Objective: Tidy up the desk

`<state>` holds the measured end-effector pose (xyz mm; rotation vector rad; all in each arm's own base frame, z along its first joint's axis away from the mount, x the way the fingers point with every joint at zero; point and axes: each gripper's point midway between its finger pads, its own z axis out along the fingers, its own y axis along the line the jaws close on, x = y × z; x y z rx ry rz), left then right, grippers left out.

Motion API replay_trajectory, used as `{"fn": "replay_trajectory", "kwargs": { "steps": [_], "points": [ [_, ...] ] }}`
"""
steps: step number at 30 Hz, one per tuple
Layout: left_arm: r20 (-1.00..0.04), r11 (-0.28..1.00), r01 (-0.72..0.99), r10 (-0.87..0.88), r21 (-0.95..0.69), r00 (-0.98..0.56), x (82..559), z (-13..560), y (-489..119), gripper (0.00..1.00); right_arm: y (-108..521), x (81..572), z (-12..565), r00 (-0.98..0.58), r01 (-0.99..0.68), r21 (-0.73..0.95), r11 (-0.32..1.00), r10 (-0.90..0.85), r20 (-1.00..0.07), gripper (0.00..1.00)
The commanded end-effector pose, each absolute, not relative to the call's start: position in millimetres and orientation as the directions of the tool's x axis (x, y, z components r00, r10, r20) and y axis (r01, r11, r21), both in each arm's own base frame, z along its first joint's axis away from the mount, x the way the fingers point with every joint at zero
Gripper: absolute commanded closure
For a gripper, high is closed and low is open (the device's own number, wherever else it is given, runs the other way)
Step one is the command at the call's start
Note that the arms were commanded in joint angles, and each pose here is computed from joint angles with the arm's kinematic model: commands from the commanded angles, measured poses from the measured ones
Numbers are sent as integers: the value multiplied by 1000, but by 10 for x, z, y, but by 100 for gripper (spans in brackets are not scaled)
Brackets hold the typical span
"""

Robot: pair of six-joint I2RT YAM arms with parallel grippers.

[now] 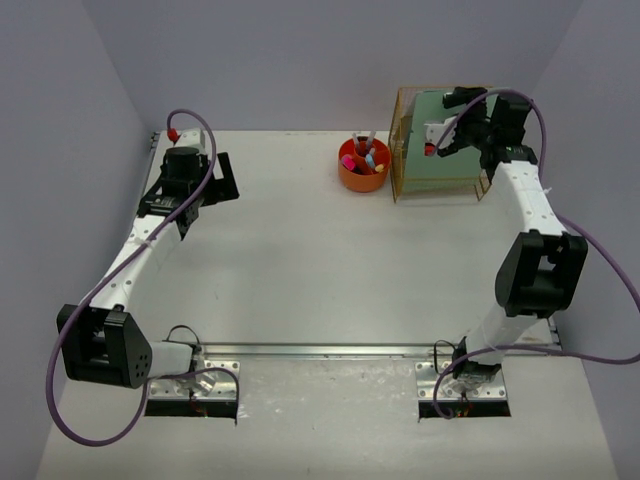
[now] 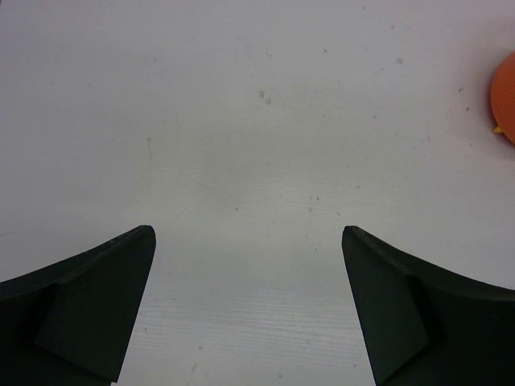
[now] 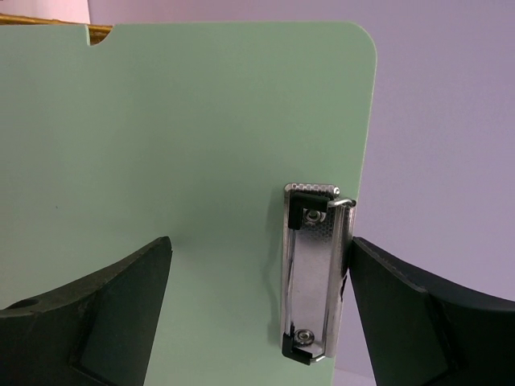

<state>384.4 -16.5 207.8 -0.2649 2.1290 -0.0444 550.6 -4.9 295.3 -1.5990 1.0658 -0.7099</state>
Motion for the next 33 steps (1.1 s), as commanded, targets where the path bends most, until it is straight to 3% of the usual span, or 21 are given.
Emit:
{"fn": "replay_trajectory", "kwargs": {
  "steps": [1, 5, 15, 24, 33],
  "points": [
    [-858, 979, -157, -193, -132, -477, 3926, 2190, -183, 0, 73, 5526, 2770, 396, -390, -918, -70, -913, -99, 8],
    [-860, 979, -152, -192, -135, -474, 3937, 2203, -192, 0, 177, 5535, 2745, 333, -468, -882, -43, -934, -132, 1],
    [-866, 980, -150, -189, -134, -462, 3913, 2293, -185, 0, 237, 5343, 2947, 277, -458, -889, 17, -947, -161, 3],
    [-873, 979, -135, -199, -154, -444, 3860, 2402, -214, 0, 356, 4636, 3359, 333, -401, -913, 75, -916, -222, 1],
    [-861, 980, -111, -196, -163, -468, 3827, 2468, -266, 0, 571, 3862, 3578, 362, -482, -855, 190, -846, -391, 1]
  ]
}}
